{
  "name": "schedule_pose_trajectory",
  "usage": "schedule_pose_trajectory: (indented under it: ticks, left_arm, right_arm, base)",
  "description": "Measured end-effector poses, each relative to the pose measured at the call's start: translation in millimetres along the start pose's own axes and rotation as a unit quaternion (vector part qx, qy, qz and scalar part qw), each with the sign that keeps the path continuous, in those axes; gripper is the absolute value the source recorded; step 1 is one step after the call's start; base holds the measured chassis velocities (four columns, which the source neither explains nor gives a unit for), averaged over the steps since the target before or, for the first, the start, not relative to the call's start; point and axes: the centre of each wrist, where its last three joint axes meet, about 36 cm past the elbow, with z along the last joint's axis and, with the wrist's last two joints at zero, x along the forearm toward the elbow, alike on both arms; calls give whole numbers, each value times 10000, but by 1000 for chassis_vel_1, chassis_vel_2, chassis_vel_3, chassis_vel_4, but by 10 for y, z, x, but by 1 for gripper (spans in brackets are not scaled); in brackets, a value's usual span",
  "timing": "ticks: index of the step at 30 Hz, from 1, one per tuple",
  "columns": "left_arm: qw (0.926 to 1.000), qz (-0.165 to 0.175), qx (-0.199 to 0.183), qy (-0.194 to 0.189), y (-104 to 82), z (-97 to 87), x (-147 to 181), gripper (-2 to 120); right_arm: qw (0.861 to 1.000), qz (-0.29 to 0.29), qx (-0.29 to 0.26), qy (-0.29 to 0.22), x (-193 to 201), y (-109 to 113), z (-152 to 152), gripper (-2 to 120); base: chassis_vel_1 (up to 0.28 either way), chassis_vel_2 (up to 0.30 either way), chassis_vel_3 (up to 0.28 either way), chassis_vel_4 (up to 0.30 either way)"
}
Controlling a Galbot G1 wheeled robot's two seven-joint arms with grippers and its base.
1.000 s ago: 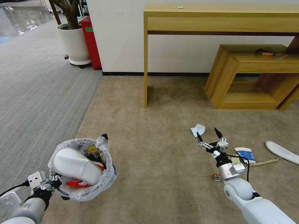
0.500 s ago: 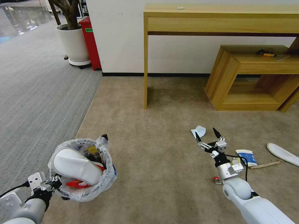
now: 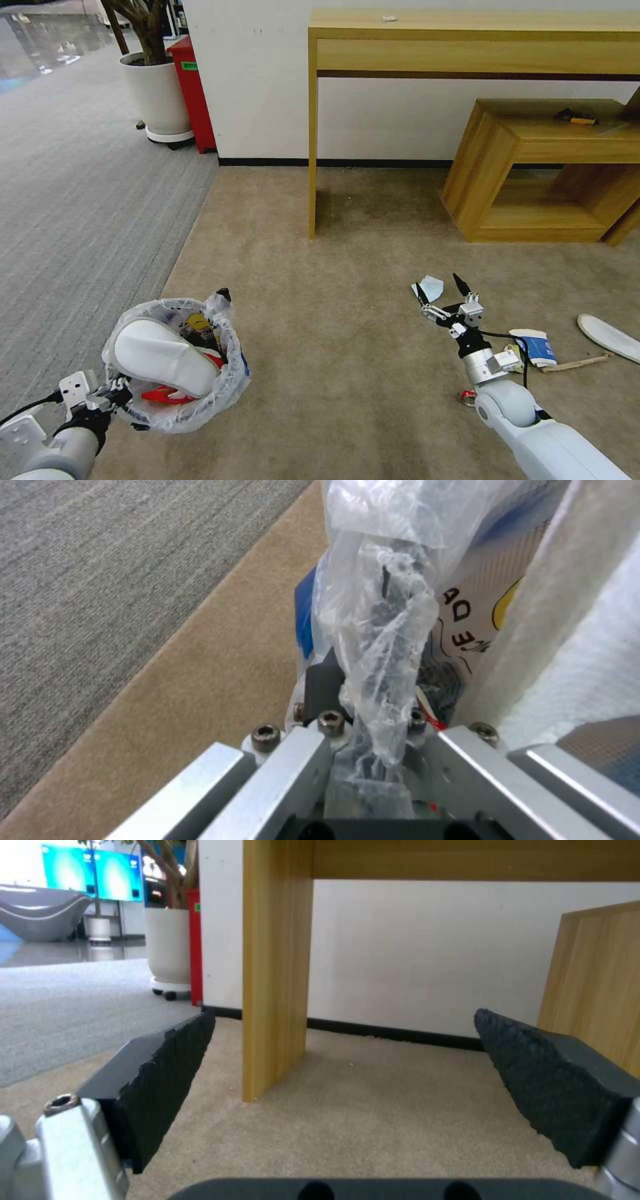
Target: Pick up the trash bin and place the garbage on the floor into it.
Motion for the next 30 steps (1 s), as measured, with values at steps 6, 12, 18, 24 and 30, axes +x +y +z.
schedule_pose_trajectory:
  ticks: [6, 12, 18, 24, 30]
  left_arm:
    - [10000, -26, -18, -17, 7, 18, -7, 0]
    - [10000, -19, -84, -40, 25, 32, -20, 0]
    - [9997, -9, -231, -74, 74, 32, -34, 0]
    - [9978, -126, -632, -174, 115, 37, -54, 0]
    - [9975, -113, -653, -264, 138, 55, -95, 0]
  right_arm:
    - [10000, -14, 10, -5, -15, -5, 12, 99]
    - [10000, -30, -1, -30, -27, 3, 30, 99]
    - [10000, -46, -22, -34, -44, 23, 42, 99]
    - [10000, -24, -5, 7, -47, 12, 65, 99]
    - [10000, -33, -22, 33, -36, 33, 85, 99]
  base:
    - [-20, 13, 29, -14]
    - [-7, 8, 5, -9]
    - [-6, 8, 5, -4]
    - [0, 0, 0, 0]
    - [0, 0, 0, 0]
